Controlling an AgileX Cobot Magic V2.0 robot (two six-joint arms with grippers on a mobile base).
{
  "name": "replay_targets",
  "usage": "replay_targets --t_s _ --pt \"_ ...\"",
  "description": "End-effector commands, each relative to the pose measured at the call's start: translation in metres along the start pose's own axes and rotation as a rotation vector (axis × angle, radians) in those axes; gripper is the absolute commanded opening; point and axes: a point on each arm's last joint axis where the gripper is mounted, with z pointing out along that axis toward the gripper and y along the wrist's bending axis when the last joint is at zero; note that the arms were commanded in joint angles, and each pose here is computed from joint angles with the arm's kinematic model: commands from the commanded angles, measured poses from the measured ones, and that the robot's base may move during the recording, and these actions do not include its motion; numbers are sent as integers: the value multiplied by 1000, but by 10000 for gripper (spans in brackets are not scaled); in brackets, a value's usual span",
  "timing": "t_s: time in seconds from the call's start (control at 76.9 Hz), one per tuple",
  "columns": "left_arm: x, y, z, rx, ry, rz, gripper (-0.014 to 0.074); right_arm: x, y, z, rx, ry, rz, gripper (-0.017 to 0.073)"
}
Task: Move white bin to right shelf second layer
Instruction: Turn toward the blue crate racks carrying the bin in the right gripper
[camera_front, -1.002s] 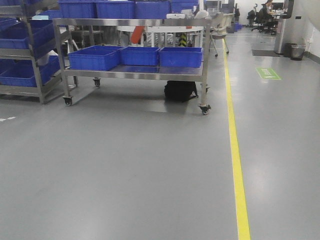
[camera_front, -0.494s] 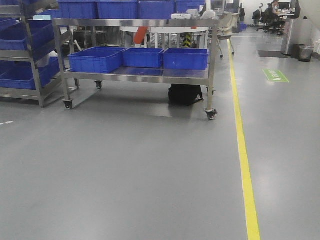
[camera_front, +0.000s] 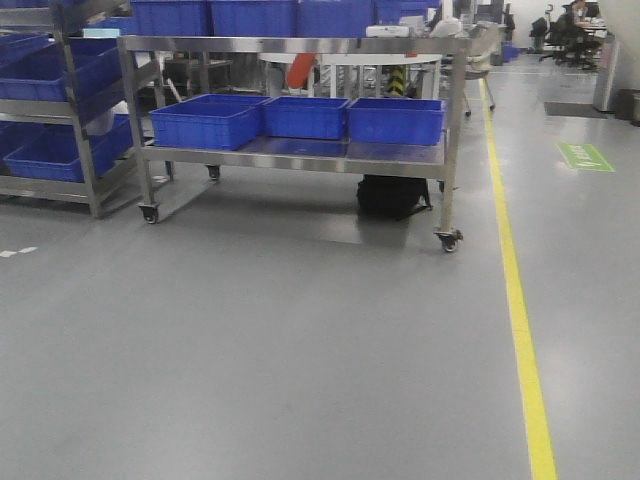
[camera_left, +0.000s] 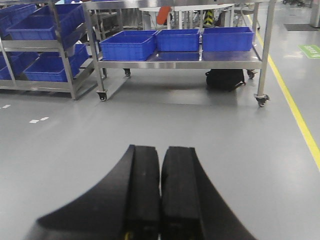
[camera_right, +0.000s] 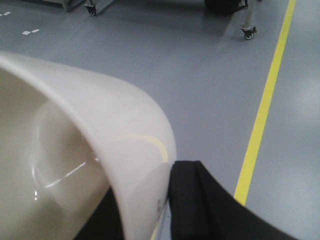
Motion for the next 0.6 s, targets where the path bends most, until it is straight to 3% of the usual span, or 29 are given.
replay_targets --t_s 0.0,0.586 --pt "4 0 1 2 -63 -3 85 -17 1 -6 -8 -126 -1 55" --pt "4 0 1 2 -63 -3 85 -17 1 -6 -8 -126 -1 55"
